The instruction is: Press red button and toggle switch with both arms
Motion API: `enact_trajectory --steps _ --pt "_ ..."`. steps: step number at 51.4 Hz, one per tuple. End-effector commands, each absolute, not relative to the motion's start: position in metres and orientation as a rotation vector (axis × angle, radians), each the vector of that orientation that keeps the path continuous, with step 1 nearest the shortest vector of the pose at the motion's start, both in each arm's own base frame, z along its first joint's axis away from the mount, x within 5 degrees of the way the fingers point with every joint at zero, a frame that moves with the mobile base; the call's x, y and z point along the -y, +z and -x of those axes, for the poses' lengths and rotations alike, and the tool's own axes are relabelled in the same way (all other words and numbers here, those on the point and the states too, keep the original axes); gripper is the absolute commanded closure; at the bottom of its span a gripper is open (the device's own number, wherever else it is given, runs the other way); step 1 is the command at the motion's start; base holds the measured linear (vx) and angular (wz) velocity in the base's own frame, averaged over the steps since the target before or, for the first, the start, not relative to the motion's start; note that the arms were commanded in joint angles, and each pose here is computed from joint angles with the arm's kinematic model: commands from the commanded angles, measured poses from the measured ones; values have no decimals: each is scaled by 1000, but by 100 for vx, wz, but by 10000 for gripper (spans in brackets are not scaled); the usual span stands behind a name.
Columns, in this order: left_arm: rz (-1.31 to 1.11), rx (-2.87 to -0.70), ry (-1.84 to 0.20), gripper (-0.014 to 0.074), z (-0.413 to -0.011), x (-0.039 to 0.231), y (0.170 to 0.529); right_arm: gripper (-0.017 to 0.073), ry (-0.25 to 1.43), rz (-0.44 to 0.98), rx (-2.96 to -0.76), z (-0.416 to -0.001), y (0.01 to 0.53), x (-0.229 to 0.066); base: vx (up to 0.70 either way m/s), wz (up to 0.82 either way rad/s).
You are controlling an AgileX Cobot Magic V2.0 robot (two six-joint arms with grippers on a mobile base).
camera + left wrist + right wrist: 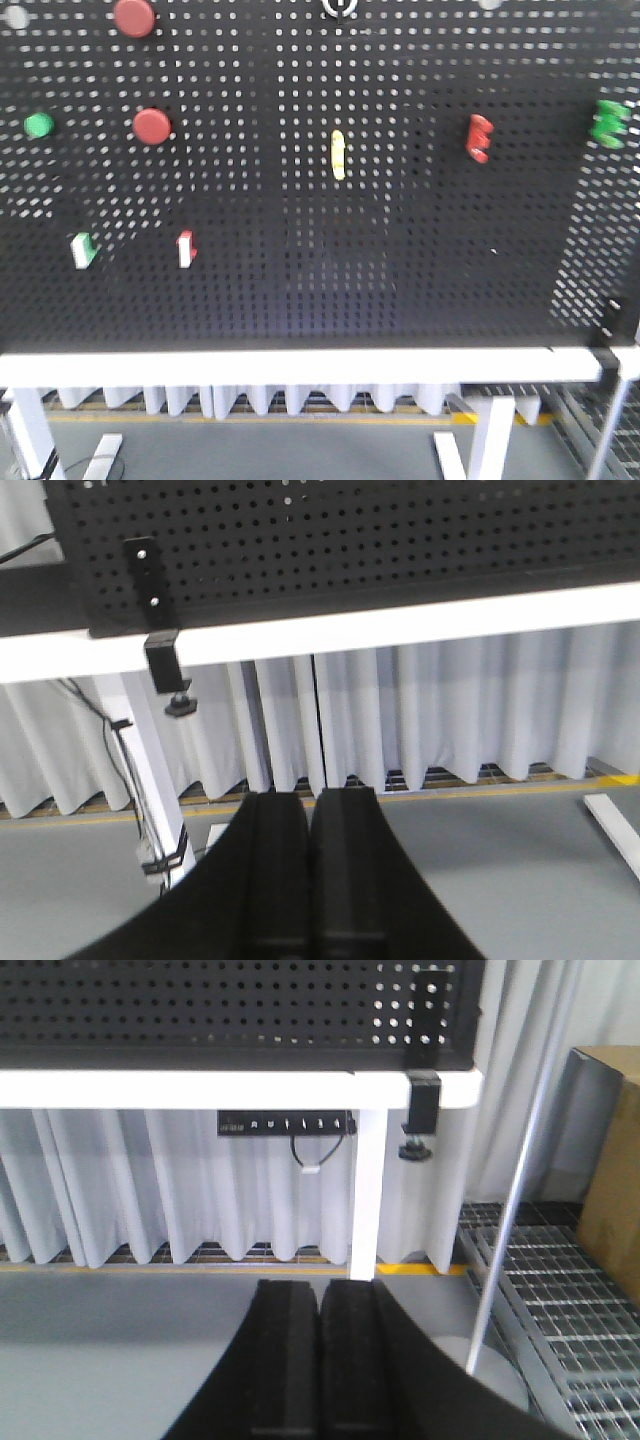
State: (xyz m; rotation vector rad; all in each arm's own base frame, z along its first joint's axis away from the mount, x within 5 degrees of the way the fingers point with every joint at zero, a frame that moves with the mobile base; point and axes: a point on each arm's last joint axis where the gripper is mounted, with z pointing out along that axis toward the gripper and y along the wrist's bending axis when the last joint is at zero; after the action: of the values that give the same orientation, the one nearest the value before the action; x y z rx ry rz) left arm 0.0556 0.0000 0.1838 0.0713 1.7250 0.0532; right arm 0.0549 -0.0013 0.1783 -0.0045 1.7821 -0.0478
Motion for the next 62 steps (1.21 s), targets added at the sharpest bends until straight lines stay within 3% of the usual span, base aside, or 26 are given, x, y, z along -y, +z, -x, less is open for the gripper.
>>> enact_trajectory --steps 1,62 --pt "-61 -1664 44 592 -56 0 180 563 -58 9 -1696 -55 183 2 40 3" --pt "-61 -1664 44 592 -56 0 180 563 -58 9 -1696 -55 183 2 23 1"
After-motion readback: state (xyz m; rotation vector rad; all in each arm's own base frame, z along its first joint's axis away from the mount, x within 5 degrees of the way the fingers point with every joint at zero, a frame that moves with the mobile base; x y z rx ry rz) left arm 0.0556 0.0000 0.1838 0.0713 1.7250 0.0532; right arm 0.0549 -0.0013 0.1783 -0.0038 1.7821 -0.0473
